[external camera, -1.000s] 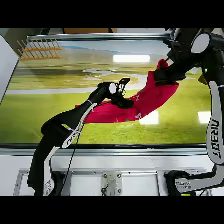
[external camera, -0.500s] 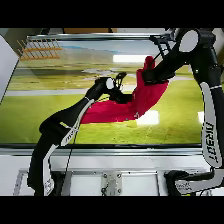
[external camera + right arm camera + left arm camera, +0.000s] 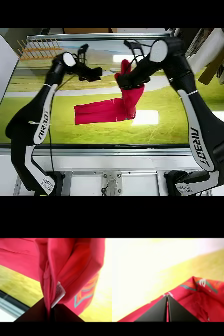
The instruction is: Fold the clothes and pants, and hang the long-sleeved shirts on hangers.
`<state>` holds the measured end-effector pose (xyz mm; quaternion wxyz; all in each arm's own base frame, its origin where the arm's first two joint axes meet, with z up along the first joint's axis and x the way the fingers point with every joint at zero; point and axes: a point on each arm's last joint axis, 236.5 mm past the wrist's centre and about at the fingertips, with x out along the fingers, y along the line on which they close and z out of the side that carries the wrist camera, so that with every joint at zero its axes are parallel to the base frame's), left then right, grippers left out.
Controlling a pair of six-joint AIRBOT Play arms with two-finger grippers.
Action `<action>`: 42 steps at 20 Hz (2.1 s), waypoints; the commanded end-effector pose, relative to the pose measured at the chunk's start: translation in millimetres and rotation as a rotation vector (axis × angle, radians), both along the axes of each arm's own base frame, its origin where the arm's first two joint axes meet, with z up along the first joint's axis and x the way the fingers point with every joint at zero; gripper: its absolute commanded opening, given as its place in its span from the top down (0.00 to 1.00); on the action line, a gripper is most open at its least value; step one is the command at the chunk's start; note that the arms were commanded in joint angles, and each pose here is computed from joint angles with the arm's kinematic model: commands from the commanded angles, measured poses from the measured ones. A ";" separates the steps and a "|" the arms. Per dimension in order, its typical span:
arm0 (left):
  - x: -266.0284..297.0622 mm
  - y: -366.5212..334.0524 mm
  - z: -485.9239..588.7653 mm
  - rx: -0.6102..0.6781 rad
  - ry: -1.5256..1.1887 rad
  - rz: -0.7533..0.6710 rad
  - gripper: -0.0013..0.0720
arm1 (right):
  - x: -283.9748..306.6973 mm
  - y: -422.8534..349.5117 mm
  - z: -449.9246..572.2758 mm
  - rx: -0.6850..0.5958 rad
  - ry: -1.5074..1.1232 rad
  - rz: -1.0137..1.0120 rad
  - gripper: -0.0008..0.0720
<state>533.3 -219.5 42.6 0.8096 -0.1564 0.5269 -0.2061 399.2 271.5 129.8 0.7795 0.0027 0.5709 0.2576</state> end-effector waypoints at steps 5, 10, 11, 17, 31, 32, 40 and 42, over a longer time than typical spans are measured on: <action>12.1 122.7 74.5 0.003 -0.104 0.180 0.97 | -23.2 135.0 -58.7 0.141 0.043 0.103 0.96; 11.4 161.3 101.4 0.005 -0.156 0.249 0.97 | -25.7 239.7 -106.5 0.400 0.066 0.099 0.41; 11.8 165.0 104.8 0.005 -0.165 0.258 0.97 | -31.3 261.5 -102.5 0.488 0.067 0.122 0.40; 1.9 177.2 132.1 0.049 -0.249 0.221 0.97 | -27.6 243.4 -47.6 0.618 -0.004 0.280 0.40; -98.2 112.7 44.2 0.067 -0.132 0.106 0.97 | 11.1 -61.1 -215.1 0.359 0.334 -0.336 0.00; -99.1 109.0 43.8 0.066 -0.131 0.098 0.97 | 11.9 -47.8 -220.2 0.390 0.341 -0.327 0.00; -100.2 100.2 45.6 0.057 -0.135 0.083 0.97 | 13.0 44.2 -230.3 0.417 0.302 -0.182 0.41; -103.6 99.5 43.8 0.058 -0.120 0.075 0.97 | 19.7 42.7 -222.3 0.414 0.266 -0.181 0.96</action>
